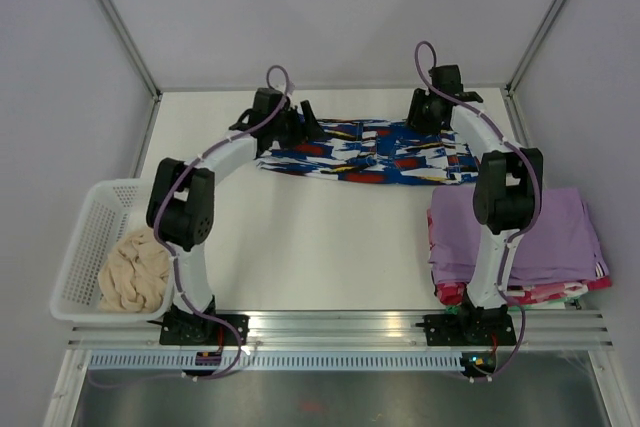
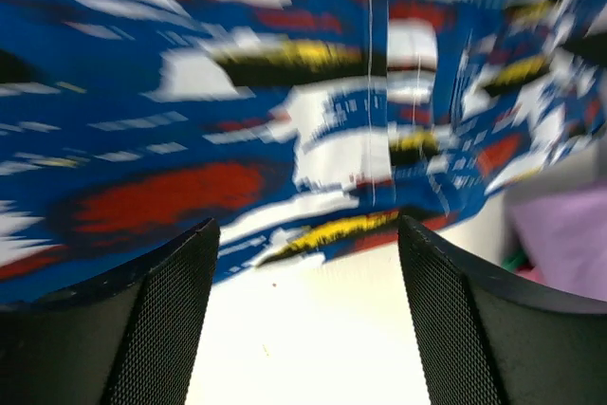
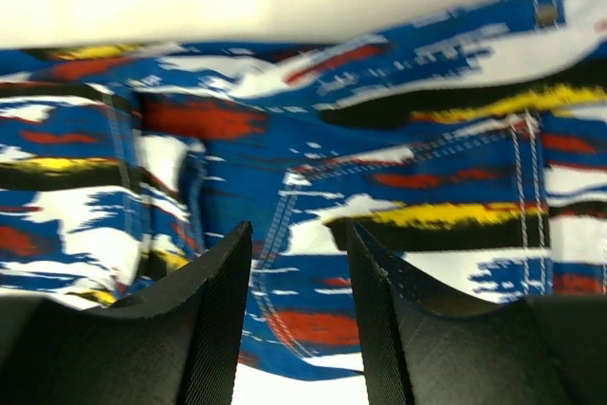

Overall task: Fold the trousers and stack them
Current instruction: Fold the trousers

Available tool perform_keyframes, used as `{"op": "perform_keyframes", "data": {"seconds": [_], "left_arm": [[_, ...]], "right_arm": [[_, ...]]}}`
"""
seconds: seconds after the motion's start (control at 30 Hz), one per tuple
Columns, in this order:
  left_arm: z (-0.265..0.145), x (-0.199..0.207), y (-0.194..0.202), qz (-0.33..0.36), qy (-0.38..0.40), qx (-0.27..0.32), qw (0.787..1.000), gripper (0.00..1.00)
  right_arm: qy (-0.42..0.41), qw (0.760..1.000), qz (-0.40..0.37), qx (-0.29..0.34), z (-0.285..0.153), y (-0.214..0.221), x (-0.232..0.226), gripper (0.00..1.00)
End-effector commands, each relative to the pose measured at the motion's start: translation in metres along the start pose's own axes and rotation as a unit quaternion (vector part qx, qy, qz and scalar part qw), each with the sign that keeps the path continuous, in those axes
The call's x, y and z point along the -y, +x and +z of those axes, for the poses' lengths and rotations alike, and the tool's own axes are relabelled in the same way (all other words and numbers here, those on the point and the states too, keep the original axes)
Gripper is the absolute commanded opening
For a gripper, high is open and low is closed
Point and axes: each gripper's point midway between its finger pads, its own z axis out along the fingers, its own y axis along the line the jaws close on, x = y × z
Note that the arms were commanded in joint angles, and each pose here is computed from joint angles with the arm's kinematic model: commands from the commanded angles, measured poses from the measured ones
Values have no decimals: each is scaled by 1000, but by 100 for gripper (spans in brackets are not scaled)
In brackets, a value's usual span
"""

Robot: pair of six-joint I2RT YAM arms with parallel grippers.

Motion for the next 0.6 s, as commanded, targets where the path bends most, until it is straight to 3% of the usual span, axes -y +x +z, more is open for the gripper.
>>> {"op": "perform_keyframes", "data": {"seconds": [0.0, 0.2, 0.33, 0.4, 0.57], "left_arm": [[-34, -4, -64, -74, 7, 72, 995, 82], [-49, -97, -68, -155, -95, 72, 981, 84], [-52, -148, -69, -124, -141, 65, 980, 85], [-45, -165, -64, -116, -146, 52, 981, 85], [-25, -160, -54, -100, -85, 32, 991, 85]], "right_arm": [[26, 1000, -4, 6, -17, 1, 13, 51], [32, 999, 12, 6, -13, 7, 24, 50], [39, 999, 16, -3, -10, 12, 32, 49], [41, 999, 18, -3, -11, 10, 36, 49], [47, 998, 31, 10, -20, -4, 45, 49]]}}
